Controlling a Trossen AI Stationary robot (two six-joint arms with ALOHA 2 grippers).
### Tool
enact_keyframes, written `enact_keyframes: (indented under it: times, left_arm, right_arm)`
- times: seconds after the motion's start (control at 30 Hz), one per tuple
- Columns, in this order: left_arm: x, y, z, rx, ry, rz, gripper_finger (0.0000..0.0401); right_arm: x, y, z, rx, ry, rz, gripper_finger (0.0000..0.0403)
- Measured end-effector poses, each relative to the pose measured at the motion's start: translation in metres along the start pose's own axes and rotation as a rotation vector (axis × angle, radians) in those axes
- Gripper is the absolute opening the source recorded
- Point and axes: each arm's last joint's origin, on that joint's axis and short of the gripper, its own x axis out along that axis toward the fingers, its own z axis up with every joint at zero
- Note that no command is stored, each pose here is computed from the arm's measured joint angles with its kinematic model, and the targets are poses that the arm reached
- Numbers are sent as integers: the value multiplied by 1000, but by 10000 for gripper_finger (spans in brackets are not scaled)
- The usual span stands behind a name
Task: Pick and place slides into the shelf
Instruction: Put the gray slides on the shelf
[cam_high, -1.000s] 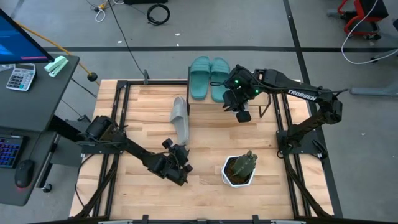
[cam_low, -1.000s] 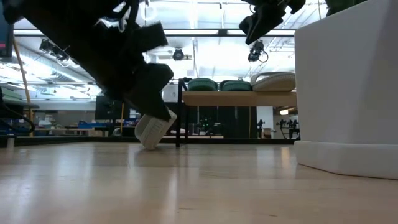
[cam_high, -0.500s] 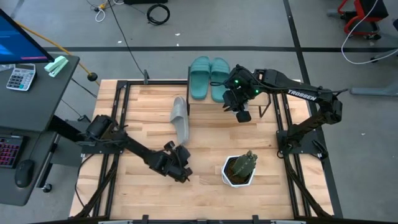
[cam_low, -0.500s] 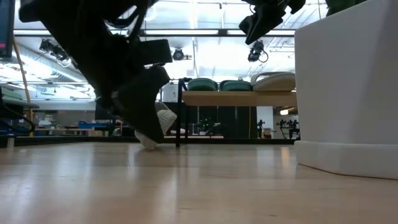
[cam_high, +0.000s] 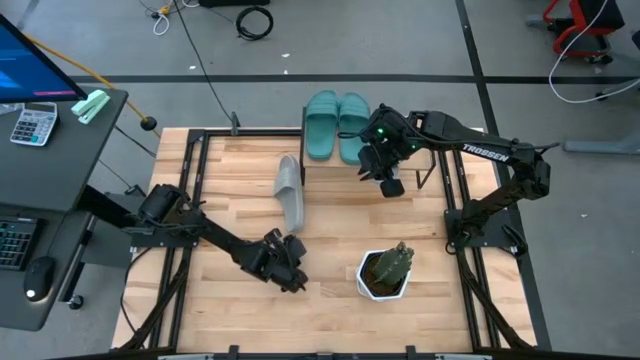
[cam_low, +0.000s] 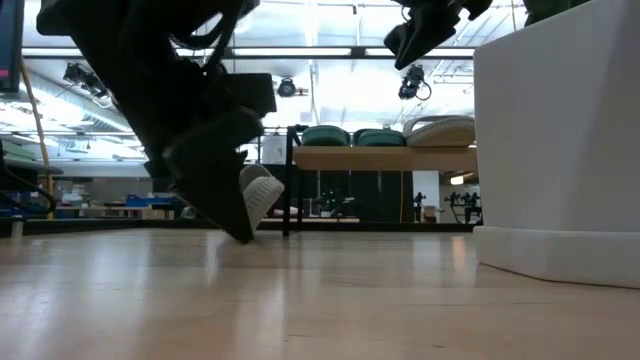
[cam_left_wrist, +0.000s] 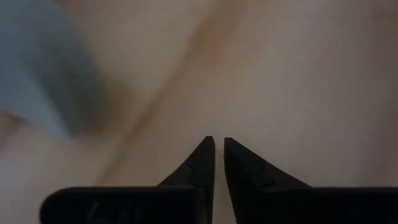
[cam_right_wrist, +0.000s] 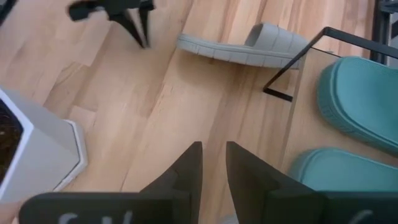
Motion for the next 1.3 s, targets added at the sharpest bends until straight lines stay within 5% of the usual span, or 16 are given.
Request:
enact_keyframes:
  times: [0.23, 0.53, 0.73, 1.07, 1.3]
  left_arm:
    - [0, 11, -4, -49, -40, 151, 116]
    - [-1, 13, -3, -142, -91, 182, 260]
    - [9, 17, -2, -215, -179, 256, 311]
    - [29, 31, 8, -269, -207, 334, 283]
    - [38, 36, 4, -237, -190, 387, 146]
  right_arm:
    - [0, 0, 0, -5, -9, 16, 77]
    - [0, 0, 0, -21, -9, 16, 77]
    - [0, 1, 0, -28, -12, 19, 77]
    - [0, 1, 0, -32, -16, 25, 77]
    - [0, 1, 0, -32, -17, 27, 77]
